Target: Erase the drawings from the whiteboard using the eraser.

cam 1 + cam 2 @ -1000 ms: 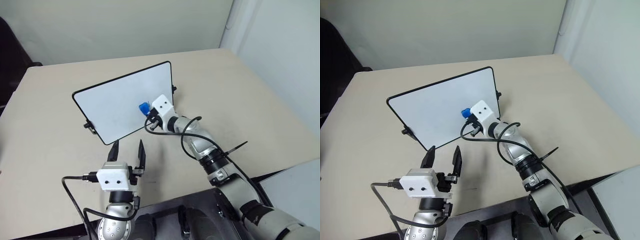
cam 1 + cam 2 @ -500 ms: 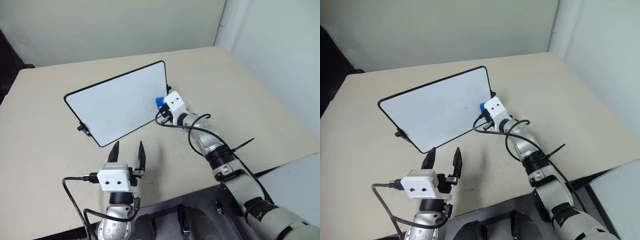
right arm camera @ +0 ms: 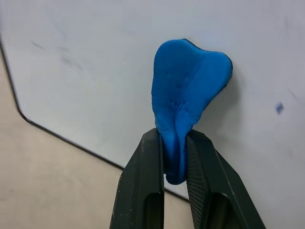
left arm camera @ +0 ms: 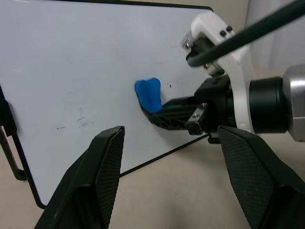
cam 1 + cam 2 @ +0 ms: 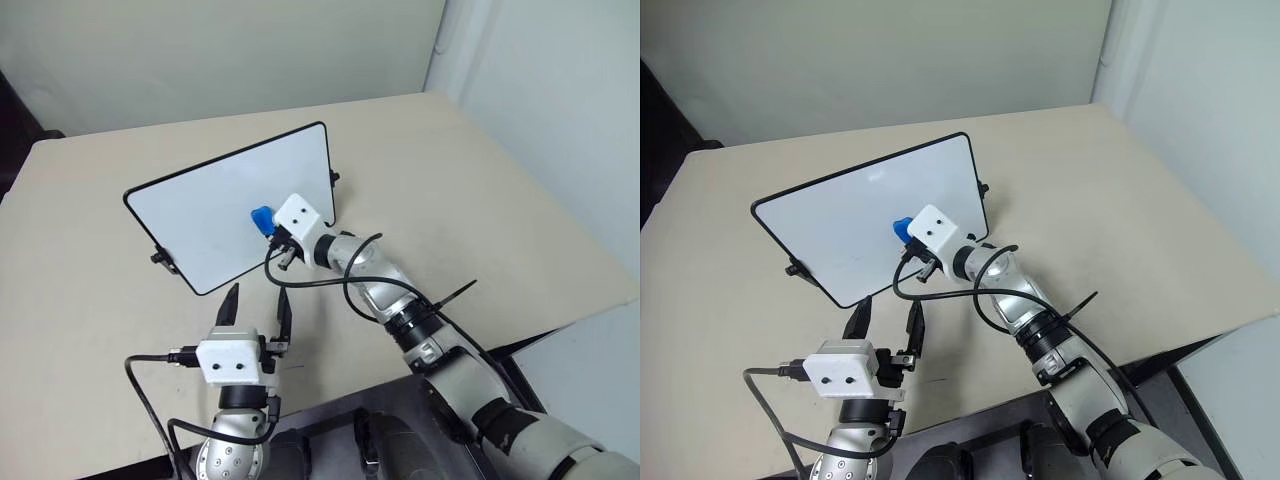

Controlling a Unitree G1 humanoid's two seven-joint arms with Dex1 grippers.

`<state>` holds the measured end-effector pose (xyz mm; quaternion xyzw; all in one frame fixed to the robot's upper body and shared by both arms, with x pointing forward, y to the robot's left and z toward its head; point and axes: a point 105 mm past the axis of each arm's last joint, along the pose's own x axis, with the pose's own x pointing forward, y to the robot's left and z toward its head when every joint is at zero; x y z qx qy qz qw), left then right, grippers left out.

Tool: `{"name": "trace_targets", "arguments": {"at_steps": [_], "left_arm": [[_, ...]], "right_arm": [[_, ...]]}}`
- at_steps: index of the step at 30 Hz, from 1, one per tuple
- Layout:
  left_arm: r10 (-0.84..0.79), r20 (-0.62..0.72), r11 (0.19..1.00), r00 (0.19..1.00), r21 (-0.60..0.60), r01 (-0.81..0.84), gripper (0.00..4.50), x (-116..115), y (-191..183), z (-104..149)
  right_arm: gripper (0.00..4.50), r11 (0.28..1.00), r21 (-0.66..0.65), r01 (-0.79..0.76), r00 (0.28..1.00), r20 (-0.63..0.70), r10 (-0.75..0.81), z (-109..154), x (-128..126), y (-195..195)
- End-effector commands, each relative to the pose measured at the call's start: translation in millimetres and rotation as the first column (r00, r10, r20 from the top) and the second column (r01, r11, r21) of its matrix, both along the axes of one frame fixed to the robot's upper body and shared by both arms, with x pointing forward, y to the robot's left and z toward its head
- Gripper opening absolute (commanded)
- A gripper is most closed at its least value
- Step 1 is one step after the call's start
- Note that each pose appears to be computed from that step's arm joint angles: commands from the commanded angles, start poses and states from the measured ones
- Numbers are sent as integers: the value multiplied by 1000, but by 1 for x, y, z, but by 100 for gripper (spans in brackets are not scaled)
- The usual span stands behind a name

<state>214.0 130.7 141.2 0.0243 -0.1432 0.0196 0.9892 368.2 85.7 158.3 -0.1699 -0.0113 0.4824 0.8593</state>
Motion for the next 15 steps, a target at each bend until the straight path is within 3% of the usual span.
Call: {"name": "trace_targets", "arguments": {"at_steps": [1,8,15], "left_arm": [[-4,45,1000,999,-6,4,342,-4,-1,12],[-15,44,1000,999,2,15,342,-2,-1,11],[-33,43,999,999,9,33,342,1,-3,11]], "right_arm": [[34,999,31,-13,997,71,10,24,-1,6],[34,981,13,195,980,44,-196,24,35,-23],[34,944,65,324,946,3,-325,34,55,-41]]}}
